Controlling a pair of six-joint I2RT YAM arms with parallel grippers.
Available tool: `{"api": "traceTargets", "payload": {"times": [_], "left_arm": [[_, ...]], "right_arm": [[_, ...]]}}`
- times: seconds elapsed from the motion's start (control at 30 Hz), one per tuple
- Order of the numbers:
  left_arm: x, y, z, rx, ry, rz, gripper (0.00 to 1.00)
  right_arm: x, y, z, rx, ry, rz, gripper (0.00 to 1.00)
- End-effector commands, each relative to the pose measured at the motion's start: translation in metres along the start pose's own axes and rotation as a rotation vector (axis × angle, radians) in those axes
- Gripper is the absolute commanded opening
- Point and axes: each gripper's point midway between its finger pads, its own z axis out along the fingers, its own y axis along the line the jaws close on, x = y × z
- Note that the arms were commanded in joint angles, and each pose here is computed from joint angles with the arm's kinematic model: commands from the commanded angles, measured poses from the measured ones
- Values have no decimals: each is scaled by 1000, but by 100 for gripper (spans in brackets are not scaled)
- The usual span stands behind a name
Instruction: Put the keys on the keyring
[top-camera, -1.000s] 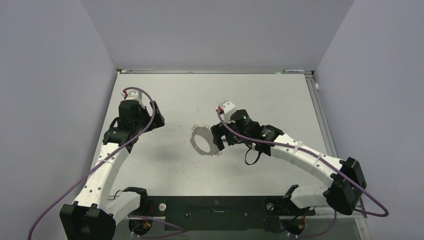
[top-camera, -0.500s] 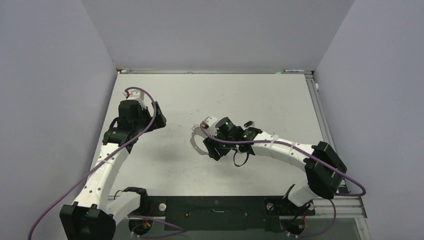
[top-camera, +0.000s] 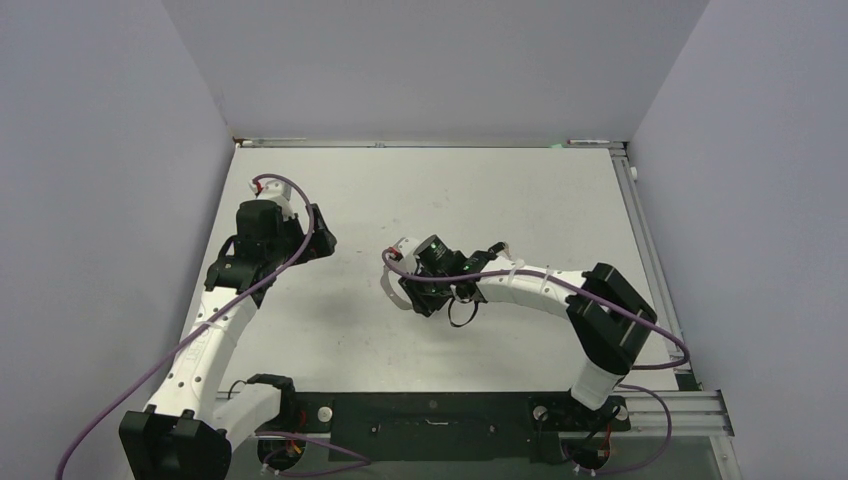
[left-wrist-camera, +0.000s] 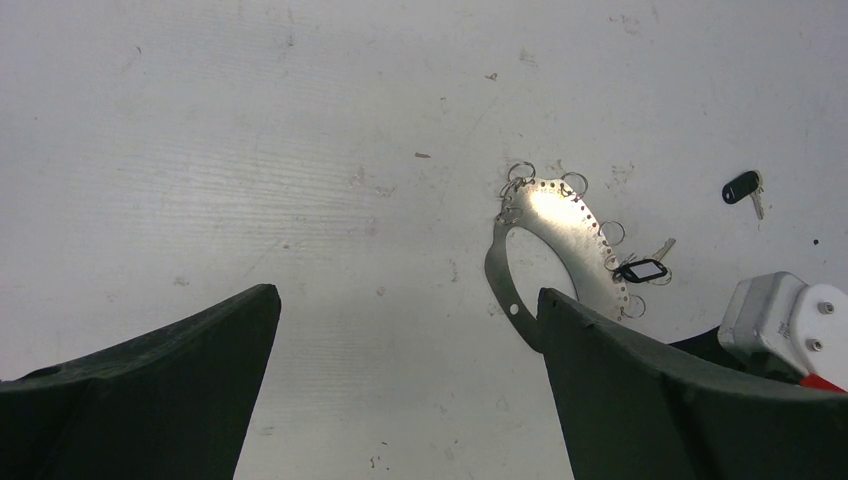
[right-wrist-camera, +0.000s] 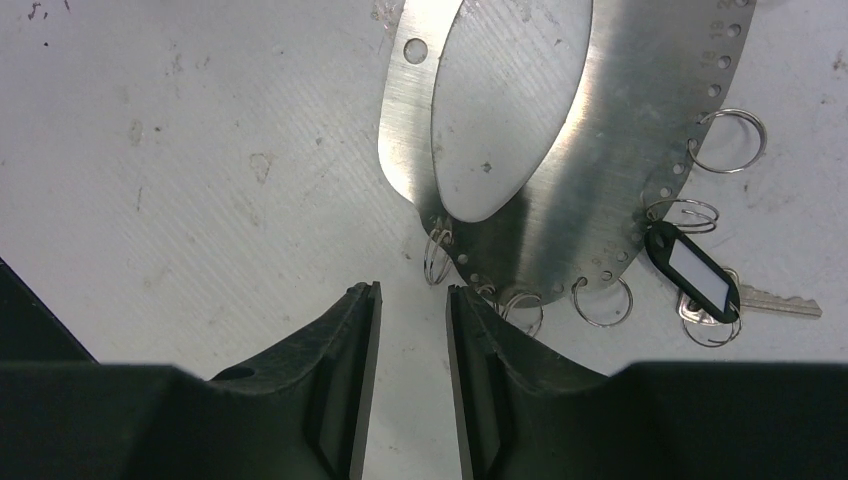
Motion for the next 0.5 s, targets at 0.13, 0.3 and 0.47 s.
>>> {"api": "traceTargets", "payload": {"times": [0.13,0.3,0.47], "left_arm": [[-14,-7,-5,40,-58,11,95],[-14,-7,-5,41,-58,11,95],[-14,-8,-5,43,-55,11,95]], "right_arm": [[-23,-4,10,28,-35,-26,31],[-19,-9,16,52,-15,-28,30],[-15,-10,23,57,6,-27,25]]}}
